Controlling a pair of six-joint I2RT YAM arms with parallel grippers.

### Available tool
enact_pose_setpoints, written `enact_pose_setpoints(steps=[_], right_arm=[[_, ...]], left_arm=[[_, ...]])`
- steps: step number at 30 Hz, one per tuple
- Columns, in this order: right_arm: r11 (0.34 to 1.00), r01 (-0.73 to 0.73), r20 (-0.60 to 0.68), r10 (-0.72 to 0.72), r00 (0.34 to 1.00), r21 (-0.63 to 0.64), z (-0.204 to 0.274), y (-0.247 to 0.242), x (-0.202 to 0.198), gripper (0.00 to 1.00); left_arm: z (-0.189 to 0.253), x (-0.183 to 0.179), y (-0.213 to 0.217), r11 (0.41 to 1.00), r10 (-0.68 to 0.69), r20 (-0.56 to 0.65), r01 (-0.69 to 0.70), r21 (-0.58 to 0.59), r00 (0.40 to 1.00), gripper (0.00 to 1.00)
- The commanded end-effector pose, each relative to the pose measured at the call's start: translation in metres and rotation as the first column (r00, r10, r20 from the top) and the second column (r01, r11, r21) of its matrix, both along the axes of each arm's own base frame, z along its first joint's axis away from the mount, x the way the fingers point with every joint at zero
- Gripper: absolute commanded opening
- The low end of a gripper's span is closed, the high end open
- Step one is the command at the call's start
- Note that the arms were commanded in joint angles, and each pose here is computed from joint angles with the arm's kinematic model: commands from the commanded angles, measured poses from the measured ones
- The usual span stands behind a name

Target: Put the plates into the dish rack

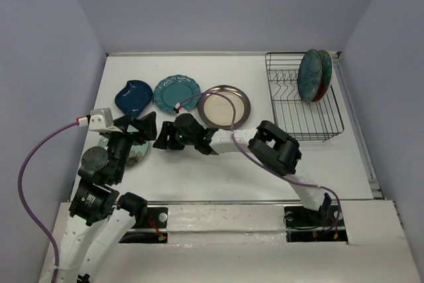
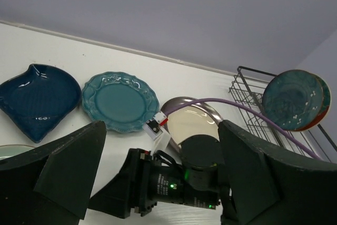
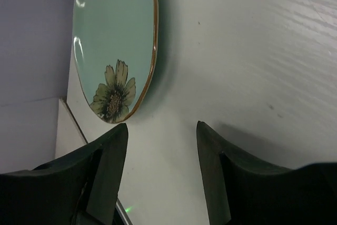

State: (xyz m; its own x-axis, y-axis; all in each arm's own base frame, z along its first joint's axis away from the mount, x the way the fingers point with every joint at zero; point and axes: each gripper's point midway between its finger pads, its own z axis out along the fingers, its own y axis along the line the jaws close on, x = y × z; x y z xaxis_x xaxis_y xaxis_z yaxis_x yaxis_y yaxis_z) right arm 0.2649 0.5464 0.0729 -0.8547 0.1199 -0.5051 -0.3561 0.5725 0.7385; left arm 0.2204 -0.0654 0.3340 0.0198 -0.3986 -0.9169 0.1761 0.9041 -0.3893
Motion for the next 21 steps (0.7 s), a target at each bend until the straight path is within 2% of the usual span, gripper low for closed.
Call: enact_pose_setpoints(steps=[1, 2, 5, 6, 14, 18, 21], right_arm=[[0.985, -0.020, -0.083, 0.035, 0.996, 0.174, 0.026, 0.041, 0.008, 0.61], [0.988, -0.016, -0.111, 0.034, 0.993, 0.157, 0.009, 0.044, 0.008, 0.61], [0.982, -0.019, -0.157, 0.049, 0.986, 0.189, 0.007, 0.058, 0.009, 0.62], [0.986, -0.023, -0.188, 0.055, 0.981, 0.165, -0.012, 0.059, 0.007, 0.61], [0.974, -0.014, -0.303, 0.084, 0.949, 0.226, -0.032, 0.087, 0.009, 0.60], [0.969, 0.004, -0.364, 0.089, 0.927, 0.247, -0.041, 0.091, 0.007, 0.52], [0.967, 0.013, -0.378, 0.088, 0.921, 0.255, -0.044, 0.091, 0.007, 0.42]], left_arm=[[0.008, -0.002, 0.004, 1.000, 0.012, 0.051, -0.012, -0.009, 0.999, 0.99], [0.008, -0.001, 0.003, 1.000, 0.008, 0.052, -0.008, -0.007, 0.999, 0.99], [0.008, -0.002, -0.003, 1.000, -0.024, 0.055, 0.024, -0.005, 0.998, 0.99], [0.009, -0.002, -0.007, 0.999, -0.043, 0.057, 0.043, -0.009, 0.997, 0.99], [0.013, -0.007, -0.007, 0.998, -0.053, 0.081, 0.055, -0.018, 0.995, 0.99], [0.016, -0.009, -0.008, 0.997, -0.067, 0.093, 0.069, -0.015, 0.993, 0.99], [0.017, -0.011, -0.008, 0.997, -0.069, 0.098, 0.071, -0.015, 0.993, 0.99]])
